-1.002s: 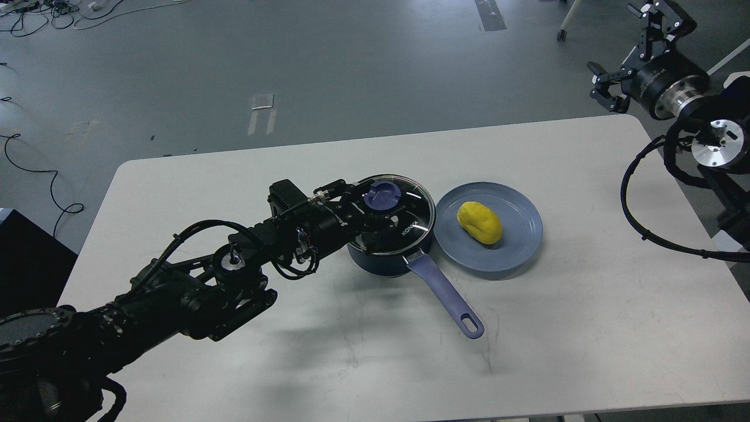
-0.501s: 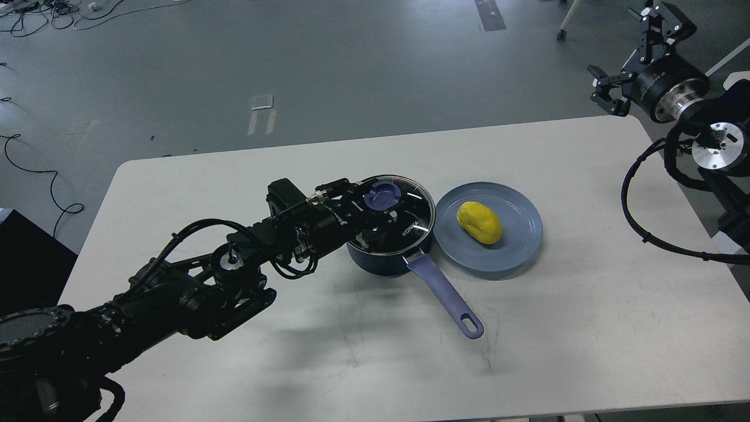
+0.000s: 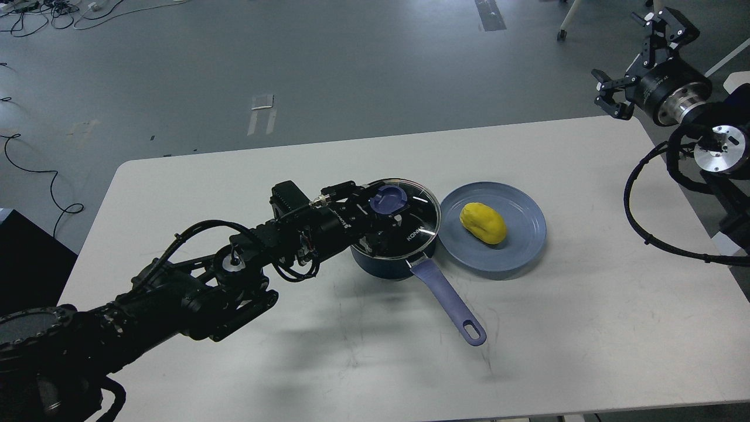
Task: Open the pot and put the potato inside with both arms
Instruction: 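Lift the glass lid off the pot and lower it beside the pot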
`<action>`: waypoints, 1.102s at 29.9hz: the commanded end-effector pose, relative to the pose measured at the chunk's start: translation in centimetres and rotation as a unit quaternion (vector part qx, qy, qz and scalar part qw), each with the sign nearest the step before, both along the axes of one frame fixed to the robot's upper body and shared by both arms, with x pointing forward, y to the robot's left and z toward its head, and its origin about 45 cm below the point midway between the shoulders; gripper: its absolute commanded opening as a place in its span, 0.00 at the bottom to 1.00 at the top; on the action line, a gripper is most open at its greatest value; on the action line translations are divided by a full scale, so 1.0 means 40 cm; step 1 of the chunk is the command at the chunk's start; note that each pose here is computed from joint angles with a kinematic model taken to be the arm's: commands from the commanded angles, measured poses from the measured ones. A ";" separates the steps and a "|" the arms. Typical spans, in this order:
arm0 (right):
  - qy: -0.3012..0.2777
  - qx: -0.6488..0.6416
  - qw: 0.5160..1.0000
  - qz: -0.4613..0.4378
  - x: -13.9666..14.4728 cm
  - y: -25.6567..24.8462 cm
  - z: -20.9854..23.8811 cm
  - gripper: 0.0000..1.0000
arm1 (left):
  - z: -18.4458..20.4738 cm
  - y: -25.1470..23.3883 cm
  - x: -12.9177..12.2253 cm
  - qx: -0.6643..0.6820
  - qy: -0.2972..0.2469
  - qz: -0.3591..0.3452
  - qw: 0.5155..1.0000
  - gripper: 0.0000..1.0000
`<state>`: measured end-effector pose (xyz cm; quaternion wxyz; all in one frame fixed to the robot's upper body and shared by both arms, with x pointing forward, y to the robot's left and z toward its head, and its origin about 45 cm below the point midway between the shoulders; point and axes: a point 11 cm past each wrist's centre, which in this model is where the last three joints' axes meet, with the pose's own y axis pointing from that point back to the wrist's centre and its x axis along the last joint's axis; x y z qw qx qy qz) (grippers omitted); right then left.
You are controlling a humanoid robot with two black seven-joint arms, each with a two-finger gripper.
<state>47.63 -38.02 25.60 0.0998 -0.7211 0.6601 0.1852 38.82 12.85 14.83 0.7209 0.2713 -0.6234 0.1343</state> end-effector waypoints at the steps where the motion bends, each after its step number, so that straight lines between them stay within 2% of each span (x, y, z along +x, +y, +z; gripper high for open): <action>1: 0.000 0.000 1.000 0.000 0.000 0.001 0.001 1.00 | 0.011 0.008 0.010 0.000 -0.005 0.003 1.000 0.64; 8: 0.000 0.000 1.000 0.000 0.000 0.001 0.001 1.00 | 0.051 0.016 0.029 -0.010 -0.017 -0.001 1.000 0.64; 16: -0.001 -0.001 1.000 0.002 0.001 0.003 0.002 1.00 | 0.147 0.024 0.052 -0.037 -0.033 -0.005 0.999 0.64; 19: -0.002 -0.002 1.000 0.003 0.004 0.006 0.006 1.00 | 0.167 0.068 0.072 -0.026 -0.046 0.009 0.999 0.64; 26: -0.014 -0.003 1.000 0.008 0.018 0.019 0.037 1.00 | 0.208 0.285 0.099 0.006 -0.095 0.074 0.993 0.64; 29: -0.014 -0.003 1.000 0.009 0.018 0.019 0.036 1.00 | 0.183 0.384 0.073 0.029 -0.082 0.091 0.992 0.64; 33: -0.012 -0.005 1.000 0.010 0.018 0.020 0.034 1.00 | 0.134 0.456 0.033 0.047 -0.057 0.110 0.991 0.64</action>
